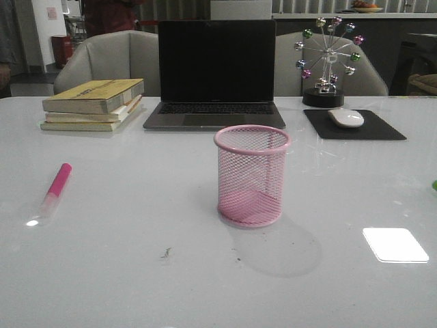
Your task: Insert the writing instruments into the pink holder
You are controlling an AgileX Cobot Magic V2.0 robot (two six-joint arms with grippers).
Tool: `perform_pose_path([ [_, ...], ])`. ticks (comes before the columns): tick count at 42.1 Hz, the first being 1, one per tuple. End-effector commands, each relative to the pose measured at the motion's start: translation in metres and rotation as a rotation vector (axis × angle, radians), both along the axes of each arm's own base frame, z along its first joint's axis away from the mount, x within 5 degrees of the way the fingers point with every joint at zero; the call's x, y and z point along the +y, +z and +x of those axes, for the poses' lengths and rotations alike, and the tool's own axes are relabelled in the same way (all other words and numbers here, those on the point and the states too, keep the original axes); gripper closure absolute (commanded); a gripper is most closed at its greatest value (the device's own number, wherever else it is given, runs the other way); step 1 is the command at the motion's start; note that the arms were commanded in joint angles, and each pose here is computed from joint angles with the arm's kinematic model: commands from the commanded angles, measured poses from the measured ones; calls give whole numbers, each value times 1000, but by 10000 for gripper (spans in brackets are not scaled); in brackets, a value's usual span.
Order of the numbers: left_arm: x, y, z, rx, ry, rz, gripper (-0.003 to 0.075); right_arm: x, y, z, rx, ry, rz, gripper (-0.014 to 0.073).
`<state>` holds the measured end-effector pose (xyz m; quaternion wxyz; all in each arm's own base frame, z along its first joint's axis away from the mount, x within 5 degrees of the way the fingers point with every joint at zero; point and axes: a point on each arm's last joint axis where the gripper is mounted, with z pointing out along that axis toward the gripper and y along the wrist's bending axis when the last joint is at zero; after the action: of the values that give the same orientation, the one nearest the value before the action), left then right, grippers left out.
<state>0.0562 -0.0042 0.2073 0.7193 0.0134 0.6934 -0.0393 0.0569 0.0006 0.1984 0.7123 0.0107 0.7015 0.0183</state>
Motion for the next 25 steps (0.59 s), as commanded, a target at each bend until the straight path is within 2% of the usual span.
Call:
perform_pose_path([
  [1,0,8,-2,-99,-4,-19,629,0,12,-3,-121,-6,1,539],
  [16,0,11,-3,-131,-2,-22,629,0,16,-3,-141,-7,2,539],
  [21,1,27,-6,-215,0,-29,629,0,31,-6,-164,-6,4,539],
  [25,1,53,-13,-281,-1,-34,629,0,55,-13,-189,-5,4,539],
])
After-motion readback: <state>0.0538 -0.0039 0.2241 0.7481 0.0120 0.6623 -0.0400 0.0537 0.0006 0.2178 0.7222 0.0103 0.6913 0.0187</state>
